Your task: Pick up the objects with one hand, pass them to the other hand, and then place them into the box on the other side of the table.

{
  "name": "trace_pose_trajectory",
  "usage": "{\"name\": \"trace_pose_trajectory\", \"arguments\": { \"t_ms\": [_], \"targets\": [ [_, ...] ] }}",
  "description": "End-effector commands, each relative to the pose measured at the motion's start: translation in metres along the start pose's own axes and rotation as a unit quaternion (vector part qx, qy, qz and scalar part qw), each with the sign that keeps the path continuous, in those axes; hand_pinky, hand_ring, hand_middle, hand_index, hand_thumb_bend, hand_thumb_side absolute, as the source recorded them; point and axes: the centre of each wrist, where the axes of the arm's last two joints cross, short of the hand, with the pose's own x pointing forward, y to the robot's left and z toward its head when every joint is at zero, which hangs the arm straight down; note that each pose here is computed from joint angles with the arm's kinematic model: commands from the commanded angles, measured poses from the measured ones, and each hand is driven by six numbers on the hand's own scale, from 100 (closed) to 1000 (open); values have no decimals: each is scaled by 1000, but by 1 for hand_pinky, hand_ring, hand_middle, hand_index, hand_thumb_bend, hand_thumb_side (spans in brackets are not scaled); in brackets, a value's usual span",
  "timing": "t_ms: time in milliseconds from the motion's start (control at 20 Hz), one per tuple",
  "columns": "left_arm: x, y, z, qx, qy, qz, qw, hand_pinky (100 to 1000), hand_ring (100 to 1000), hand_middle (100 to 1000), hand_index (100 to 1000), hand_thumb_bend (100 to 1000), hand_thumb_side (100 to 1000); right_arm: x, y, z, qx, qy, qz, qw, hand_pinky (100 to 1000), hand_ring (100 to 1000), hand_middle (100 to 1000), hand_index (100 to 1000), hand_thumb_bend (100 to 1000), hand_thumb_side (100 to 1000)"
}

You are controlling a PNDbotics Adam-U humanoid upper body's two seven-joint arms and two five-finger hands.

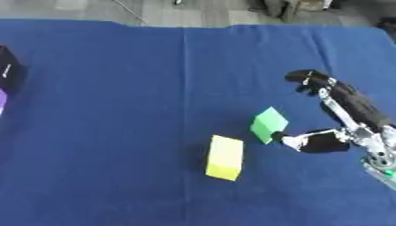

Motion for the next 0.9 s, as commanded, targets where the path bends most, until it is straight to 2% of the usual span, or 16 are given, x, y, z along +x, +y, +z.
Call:
{"name": "trace_pose_trajectory", "arguments": {
  "t_ms": [50, 150, 300, 650, 900],
  "targets": [
    [2, 35, 9, 1, 14, 83, 996, 969, 1000, 649, 856, 100, 660, 12, -37, -12, 70, 28, 21, 997, 830, 822, 869, 885, 519, 359],
    [-4, 40, 13, 1, 29, 104, 994, 969, 1000, 648, 856, 100, 661, 20, -49, -19, 103, 32, 24, 994, 838, 827, 869, 880, 510, 367],
    [-11, 42, 16, 0, 46, 107, 993, 969, 1000, 646, 855, 100, 662, 28, -54, -25, 137, 35, 23, 990, 843, 819, 860, 872, 523, 350],
    [-19, 42, 19, -8, 63, 94, 994, 968, 1000, 642, 854, 100, 664, 34, -29, -28, 208, 46, 28, 977, 856, 822, 851, 874, 574, 294],
    [-22, 39, 18, -16, 69, 87, 994, 968, 1000, 640, 853, 100, 663, 44, -20, -34, 209, 51, 34, 976, 831, 800, 844, 875, 596, 260]
  ]
}}
